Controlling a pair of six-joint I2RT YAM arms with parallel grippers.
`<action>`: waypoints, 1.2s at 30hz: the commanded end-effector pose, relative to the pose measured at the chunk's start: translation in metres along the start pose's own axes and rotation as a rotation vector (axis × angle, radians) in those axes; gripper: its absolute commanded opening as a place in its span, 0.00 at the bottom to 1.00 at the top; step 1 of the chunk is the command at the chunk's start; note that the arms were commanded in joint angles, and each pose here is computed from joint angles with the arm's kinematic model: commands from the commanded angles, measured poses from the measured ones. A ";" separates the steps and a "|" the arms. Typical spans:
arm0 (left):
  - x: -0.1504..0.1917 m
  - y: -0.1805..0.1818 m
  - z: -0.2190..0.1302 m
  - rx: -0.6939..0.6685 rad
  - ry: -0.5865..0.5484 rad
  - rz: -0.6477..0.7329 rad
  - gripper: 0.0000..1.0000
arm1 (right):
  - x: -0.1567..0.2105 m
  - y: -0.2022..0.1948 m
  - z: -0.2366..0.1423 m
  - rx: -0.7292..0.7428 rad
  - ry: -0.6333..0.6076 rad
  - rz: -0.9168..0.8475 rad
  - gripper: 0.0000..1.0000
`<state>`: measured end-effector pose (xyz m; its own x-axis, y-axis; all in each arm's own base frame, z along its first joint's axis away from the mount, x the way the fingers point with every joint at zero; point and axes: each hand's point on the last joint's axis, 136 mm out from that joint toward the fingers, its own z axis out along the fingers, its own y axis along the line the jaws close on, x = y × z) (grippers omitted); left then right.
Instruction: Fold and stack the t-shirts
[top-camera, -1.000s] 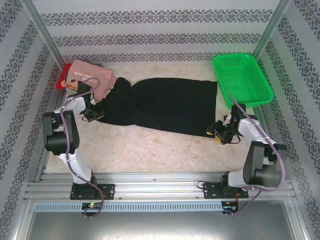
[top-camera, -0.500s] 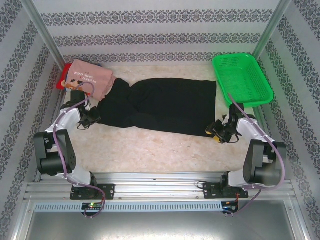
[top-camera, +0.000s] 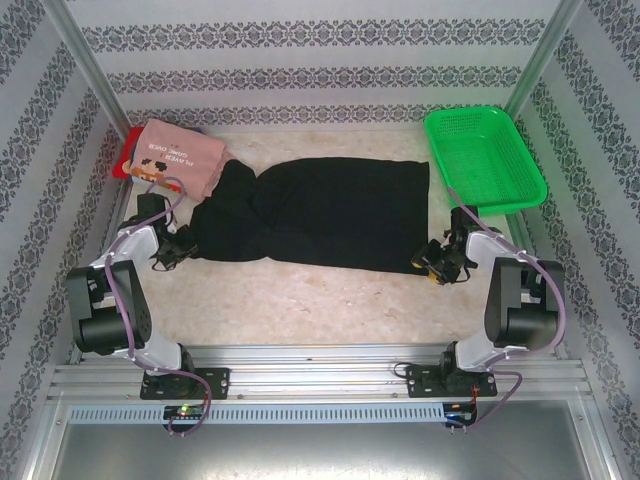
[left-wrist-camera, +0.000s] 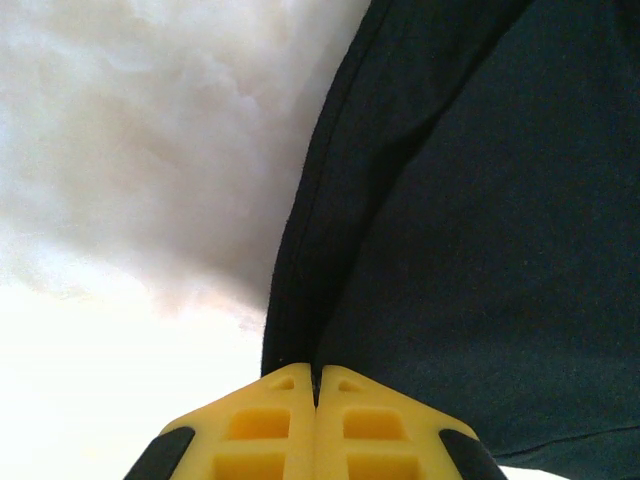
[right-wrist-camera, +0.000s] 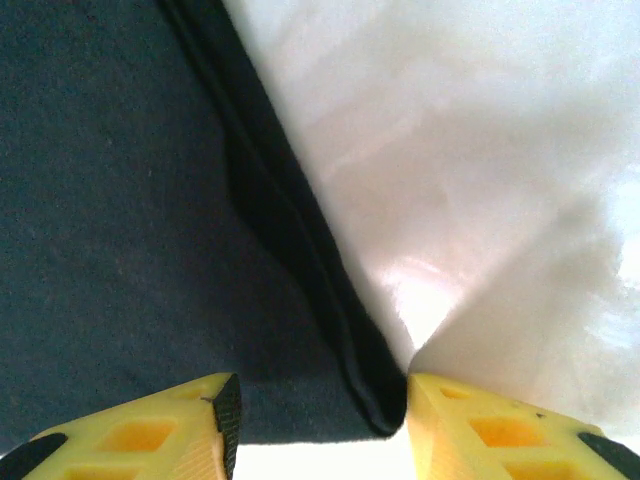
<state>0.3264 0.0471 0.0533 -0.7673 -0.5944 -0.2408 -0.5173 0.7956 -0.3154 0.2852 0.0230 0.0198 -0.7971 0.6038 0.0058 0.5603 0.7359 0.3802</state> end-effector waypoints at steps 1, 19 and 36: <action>-0.007 0.000 -0.004 0.015 -0.037 0.006 0.00 | -0.012 0.007 0.006 -0.001 -0.034 0.003 0.45; 0.018 0.036 -0.018 -0.017 -0.031 -0.062 0.00 | 0.015 -0.042 -0.027 0.185 -0.066 -0.015 0.00; 0.085 0.074 -0.033 -0.165 0.036 -0.327 0.00 | 0.054 -0.077 -0.046 0.298 -0.067 0.103 0.00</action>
<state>0.2339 0.0490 0.0474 -0.6437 -0.7479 -0.1623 -0.6893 0.6587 -0.3016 0.2051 -0.0041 0.0325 -0.7533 0.6574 -0.0217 0.6421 0.7421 0.1927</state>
